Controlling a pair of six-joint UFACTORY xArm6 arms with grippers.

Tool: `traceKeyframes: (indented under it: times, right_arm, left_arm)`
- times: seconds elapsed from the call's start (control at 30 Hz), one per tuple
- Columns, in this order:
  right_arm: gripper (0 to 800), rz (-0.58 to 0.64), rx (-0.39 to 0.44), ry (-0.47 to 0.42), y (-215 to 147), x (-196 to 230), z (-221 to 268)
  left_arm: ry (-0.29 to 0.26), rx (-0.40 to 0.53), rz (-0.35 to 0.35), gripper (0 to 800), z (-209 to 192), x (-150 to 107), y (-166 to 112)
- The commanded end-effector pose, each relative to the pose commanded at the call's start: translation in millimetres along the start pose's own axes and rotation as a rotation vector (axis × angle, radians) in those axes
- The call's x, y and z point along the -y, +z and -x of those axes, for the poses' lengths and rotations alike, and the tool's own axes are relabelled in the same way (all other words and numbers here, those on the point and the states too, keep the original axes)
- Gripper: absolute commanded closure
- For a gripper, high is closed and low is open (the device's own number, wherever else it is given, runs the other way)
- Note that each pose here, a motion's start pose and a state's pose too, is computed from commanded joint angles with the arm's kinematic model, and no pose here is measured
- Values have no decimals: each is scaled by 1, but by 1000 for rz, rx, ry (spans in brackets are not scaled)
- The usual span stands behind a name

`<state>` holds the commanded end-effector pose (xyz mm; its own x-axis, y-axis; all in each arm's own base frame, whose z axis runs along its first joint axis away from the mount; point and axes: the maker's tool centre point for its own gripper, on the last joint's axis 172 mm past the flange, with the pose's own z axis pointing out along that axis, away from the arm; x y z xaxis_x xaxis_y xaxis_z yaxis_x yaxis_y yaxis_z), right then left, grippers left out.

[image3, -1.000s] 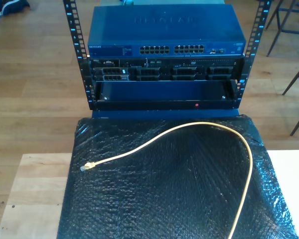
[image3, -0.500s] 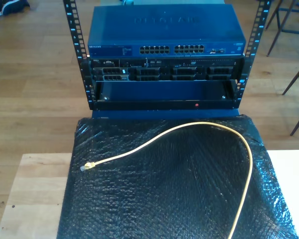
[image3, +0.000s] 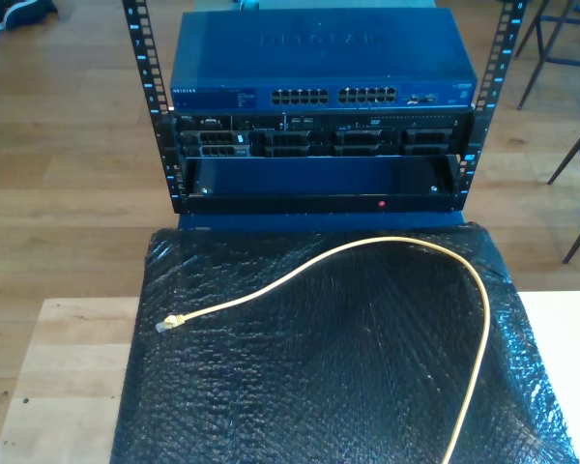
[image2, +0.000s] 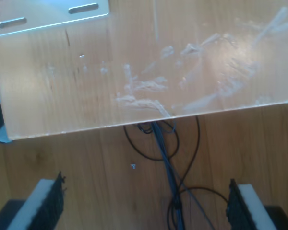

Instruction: Grab the cable and plug it in

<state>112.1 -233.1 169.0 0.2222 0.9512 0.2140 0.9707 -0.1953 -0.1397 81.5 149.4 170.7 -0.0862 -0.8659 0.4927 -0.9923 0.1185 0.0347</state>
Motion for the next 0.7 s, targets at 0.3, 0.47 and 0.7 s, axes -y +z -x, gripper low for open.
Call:
traceKeyframes:
  times: [0.3, 0.47, 0.7]
  right_arm:
    - [2, 28, -2, 3, -43, -51, -16]
    - [2, 43, -47, -24, -59, -80, -47]
    - [2, 34, -170, -49, -78, -116, -109]
  left_arm:
    - [-8, -9, 10, 0, -6, 15, 3]
    - [-14, -18, 36, 0, -12, 21, 5]
    - [-13, -52, 41, 0, -27, 38, 10]
